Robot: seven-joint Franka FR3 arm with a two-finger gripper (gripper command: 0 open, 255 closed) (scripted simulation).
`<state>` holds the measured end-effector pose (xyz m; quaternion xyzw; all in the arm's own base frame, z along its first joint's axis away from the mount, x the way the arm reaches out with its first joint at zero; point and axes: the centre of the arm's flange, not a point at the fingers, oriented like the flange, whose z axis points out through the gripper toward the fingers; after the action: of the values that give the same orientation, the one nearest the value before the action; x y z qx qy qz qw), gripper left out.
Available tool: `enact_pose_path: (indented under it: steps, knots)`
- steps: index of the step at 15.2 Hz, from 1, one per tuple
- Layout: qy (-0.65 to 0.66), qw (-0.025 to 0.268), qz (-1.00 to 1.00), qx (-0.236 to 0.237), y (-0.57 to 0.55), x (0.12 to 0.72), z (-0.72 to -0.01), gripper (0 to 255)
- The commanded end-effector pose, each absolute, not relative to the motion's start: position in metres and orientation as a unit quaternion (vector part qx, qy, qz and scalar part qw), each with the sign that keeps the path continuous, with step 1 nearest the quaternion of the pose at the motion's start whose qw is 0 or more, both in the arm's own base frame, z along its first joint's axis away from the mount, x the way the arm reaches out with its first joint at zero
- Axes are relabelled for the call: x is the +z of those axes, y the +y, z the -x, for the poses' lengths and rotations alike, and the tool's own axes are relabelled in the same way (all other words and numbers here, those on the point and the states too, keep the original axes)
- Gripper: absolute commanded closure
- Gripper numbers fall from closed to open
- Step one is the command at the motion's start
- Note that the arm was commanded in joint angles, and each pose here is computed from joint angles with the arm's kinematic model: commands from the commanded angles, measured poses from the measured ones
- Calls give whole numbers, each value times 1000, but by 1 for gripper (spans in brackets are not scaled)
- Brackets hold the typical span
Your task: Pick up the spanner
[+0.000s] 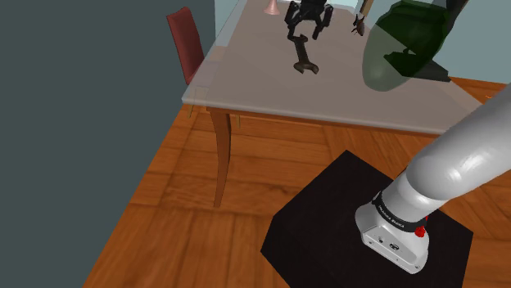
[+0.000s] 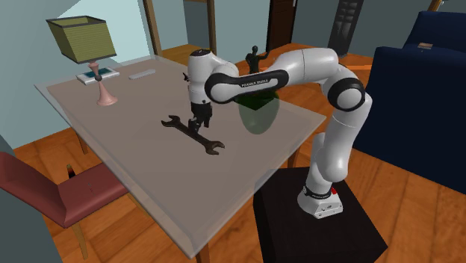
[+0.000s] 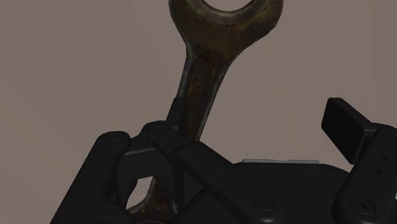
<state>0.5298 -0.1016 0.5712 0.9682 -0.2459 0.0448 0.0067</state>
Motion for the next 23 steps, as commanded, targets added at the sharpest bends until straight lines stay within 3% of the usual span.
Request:
enact_pose_path:
  steps: [1,9,19,20,23]
  knots:
    - [-276,10,-960,38,-121,565,-548,0]
    - [-390,21,-920,10,-208,531,-605,0]
    - [-393,21,-919,9,-210,490,-606,0]
    - [-393,21,-919,9,-210,490,-606,255]
    - [-393,21,-919,9,-209,491,-605,255]
